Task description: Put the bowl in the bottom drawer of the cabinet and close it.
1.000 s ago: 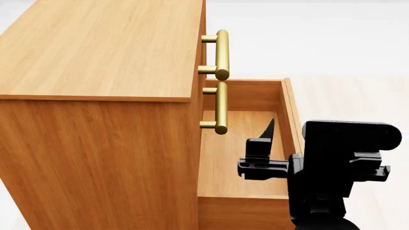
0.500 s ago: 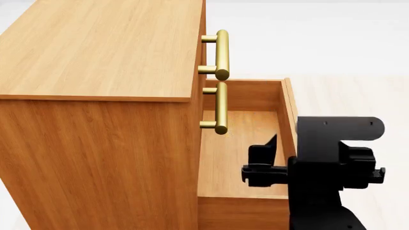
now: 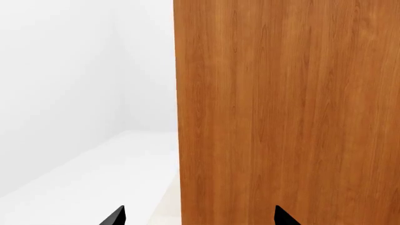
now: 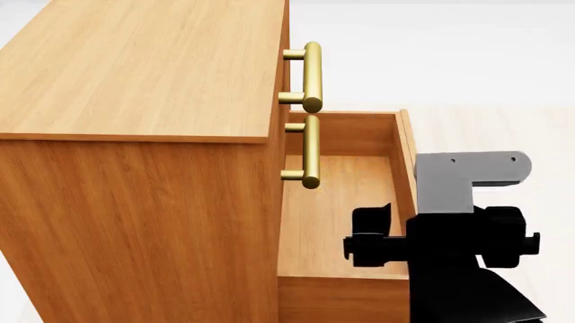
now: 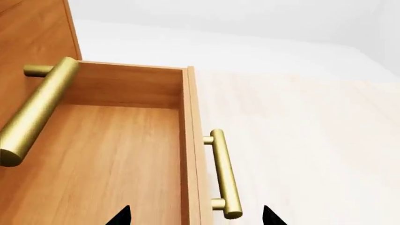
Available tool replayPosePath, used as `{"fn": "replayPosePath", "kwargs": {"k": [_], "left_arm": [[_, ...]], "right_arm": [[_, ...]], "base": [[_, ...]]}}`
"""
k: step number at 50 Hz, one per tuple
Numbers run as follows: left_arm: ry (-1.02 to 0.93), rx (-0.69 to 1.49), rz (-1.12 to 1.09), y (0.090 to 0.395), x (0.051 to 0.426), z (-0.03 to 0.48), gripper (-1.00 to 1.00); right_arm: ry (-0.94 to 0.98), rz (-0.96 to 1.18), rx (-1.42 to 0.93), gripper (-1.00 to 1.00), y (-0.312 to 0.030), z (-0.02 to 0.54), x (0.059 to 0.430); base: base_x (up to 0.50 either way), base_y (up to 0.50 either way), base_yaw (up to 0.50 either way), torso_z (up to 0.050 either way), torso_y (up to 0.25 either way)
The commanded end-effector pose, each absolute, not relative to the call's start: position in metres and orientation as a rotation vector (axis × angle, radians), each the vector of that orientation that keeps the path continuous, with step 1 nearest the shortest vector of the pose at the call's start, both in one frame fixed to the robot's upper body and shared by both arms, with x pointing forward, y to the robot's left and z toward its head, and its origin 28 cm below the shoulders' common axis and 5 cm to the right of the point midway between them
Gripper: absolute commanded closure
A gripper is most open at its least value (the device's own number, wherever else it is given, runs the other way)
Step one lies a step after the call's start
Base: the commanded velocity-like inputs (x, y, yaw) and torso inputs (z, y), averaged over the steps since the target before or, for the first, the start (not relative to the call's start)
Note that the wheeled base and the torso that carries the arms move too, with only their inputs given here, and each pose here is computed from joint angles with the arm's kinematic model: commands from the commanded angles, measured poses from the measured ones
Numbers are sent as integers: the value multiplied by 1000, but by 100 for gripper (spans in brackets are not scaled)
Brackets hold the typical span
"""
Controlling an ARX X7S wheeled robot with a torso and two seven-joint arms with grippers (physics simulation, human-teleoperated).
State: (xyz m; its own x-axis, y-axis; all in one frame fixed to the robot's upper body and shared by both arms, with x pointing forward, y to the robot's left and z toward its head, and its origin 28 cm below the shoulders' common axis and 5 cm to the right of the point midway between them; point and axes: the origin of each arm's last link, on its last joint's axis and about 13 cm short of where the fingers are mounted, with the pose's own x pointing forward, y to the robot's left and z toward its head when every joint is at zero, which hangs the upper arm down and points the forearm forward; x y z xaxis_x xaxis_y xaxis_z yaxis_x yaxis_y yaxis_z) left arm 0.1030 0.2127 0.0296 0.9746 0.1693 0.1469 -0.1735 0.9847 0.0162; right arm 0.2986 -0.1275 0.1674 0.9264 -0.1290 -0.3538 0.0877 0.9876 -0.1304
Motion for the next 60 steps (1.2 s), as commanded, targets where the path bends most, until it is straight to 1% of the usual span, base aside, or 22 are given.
{"fn": "replayPosePath", "kwargs": {"k": [1, 24, 42, 60], "left_arm": [[-147, 30, 173, 213, 103, 29, -100], [-148, 30, 173, 212, 103, 29, -100], [-148, 30, 172, 213, 103, 30, -100], [-147, 32, 171, 213, 103, 29, -100]], "right_arm": [[429, -101, -118, -100, -129, 172, 302], [551, -97, 3, -100, -133, 177, 310], [587, -140, -57, -100, -138, 166, 323], [621, -150, -69, -100, -145, 157, 340]], "base": [[0, 0, 0, 0, 0], [0, 0, 0, 0, 0], [0, 0, 0, 0, 0], [0, 0, 0, 0, 0]]}}
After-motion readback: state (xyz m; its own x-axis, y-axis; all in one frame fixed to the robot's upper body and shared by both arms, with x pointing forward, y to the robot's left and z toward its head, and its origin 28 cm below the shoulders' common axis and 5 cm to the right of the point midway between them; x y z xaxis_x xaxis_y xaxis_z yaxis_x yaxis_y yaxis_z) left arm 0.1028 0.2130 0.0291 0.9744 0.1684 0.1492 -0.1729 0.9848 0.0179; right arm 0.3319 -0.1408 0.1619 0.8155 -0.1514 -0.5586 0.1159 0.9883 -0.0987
